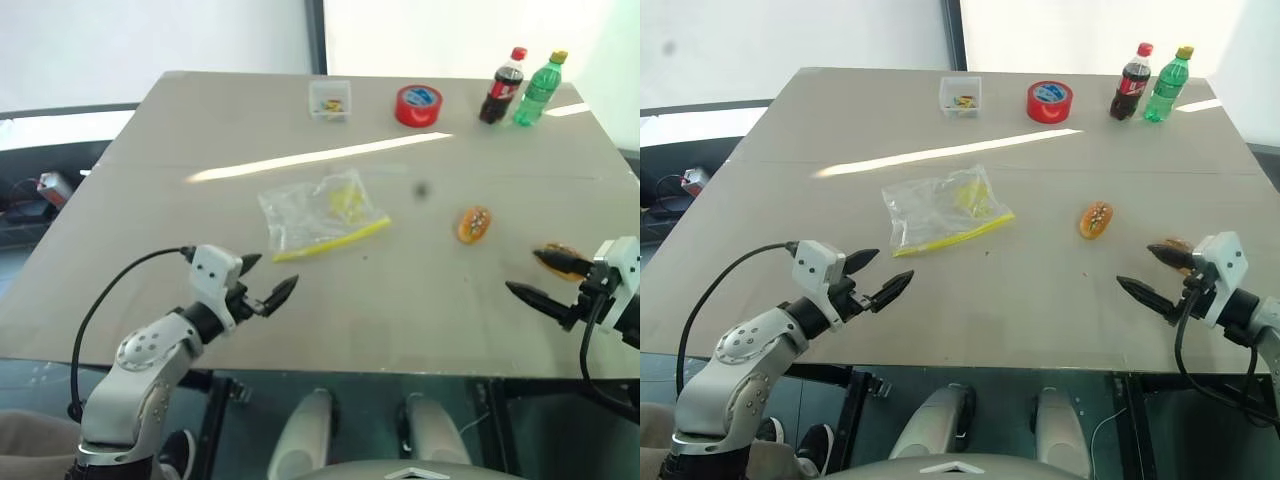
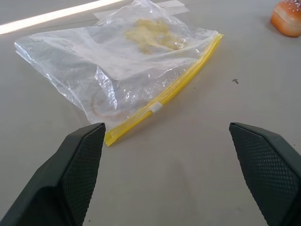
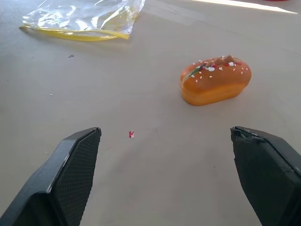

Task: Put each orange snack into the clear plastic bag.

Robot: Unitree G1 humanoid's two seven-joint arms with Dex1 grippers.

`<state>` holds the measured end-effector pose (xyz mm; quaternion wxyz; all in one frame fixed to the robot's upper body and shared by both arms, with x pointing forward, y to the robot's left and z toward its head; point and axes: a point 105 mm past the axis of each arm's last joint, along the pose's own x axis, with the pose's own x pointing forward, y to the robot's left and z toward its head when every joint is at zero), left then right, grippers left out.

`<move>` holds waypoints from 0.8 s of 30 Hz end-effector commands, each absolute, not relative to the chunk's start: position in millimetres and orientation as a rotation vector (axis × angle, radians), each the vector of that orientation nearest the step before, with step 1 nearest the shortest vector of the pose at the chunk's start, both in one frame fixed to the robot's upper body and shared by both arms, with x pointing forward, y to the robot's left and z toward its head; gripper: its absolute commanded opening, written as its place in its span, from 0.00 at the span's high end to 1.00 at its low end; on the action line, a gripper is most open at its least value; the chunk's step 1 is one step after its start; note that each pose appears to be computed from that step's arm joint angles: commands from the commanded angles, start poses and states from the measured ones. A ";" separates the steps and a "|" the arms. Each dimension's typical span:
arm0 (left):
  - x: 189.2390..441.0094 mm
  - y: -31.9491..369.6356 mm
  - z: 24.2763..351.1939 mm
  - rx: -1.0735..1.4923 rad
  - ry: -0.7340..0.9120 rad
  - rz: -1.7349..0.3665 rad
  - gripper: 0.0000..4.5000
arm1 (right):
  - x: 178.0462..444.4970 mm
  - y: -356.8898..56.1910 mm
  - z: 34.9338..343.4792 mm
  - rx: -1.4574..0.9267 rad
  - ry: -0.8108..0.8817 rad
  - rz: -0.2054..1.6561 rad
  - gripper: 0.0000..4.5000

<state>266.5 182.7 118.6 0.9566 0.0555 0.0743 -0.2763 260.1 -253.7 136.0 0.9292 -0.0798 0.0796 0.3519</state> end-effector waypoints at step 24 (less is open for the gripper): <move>319.6 220.4 118.9 -0.088 0.255 -0.423 0.01 | 277.3 -184.8 180.4 -0.252 0.003 0.939 0.00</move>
